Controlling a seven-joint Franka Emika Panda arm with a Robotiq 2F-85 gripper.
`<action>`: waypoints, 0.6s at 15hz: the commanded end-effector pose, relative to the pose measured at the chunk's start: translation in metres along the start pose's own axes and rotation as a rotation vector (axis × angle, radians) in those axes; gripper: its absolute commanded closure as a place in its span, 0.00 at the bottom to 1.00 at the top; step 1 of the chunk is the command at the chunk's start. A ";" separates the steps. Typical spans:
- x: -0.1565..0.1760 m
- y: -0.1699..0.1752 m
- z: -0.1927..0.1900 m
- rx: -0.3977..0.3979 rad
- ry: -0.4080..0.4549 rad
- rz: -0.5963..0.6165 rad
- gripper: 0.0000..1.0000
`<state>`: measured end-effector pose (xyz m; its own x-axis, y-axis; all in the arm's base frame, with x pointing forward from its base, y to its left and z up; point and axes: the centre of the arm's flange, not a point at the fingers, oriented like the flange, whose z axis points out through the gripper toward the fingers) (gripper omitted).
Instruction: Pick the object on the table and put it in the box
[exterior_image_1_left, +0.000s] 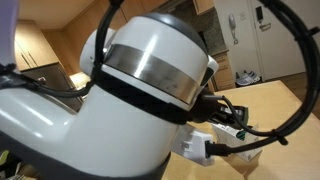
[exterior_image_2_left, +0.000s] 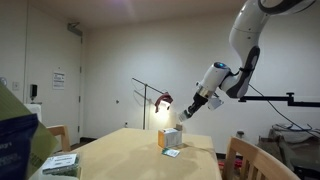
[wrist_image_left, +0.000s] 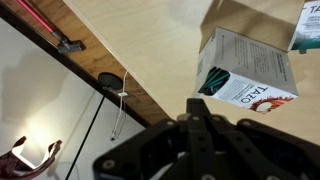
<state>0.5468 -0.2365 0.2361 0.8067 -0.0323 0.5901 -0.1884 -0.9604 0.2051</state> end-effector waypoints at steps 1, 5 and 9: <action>-0.001 0.000 0.001 0.000 -0.002 0.000 0.99; -0.002 -0.001 0.004 0.016 -0.006 -0.005 1.00; -0.004 -0.004 0.013 0.027 -0.016 -0.008 1.00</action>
<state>0.5463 -0.2338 0.2252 0.8166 -0.0315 0.5763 -0.1800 -0.9626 0.2024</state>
